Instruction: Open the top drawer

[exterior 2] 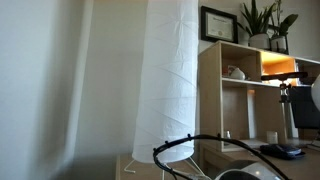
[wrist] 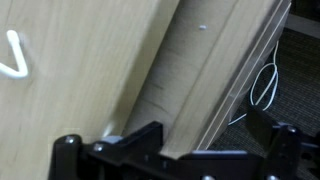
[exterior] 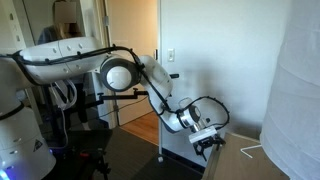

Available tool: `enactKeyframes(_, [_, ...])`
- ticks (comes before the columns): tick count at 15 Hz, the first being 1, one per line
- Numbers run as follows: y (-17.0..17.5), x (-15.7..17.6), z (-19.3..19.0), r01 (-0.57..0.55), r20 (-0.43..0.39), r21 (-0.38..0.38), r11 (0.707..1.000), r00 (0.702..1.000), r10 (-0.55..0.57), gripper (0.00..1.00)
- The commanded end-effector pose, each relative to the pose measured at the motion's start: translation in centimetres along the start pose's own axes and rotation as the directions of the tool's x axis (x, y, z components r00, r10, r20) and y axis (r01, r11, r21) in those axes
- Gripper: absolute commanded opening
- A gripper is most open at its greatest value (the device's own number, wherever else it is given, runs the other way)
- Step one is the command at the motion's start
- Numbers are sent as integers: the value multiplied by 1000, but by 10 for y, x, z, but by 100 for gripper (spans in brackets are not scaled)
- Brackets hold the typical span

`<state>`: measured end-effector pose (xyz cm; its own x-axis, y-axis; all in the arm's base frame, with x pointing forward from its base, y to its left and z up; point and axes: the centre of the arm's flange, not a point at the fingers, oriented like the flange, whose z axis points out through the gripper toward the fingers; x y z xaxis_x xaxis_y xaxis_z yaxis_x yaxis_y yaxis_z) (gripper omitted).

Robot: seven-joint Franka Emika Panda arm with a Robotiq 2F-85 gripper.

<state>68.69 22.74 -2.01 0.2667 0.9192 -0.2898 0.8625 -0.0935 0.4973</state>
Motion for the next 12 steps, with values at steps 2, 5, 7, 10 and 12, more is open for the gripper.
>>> enactKeyframes(2, [-14,-10,-5,27,-11,-19,999,1000,-28,100])
enactKeyframes(5, [-30,-16,-9,54,-5,-70,996,998,-55,100])
enactKeyframes(7, [-36,-22,-9,62,-15,-105,993,998,-64,100])
enactKeyframes(10, [-47,-27,-12,78,-22,-153,985,996,-82,100])
enactKeyframes(12, [-52,-26,-16,80,-16,-175,981,996,-84,100])
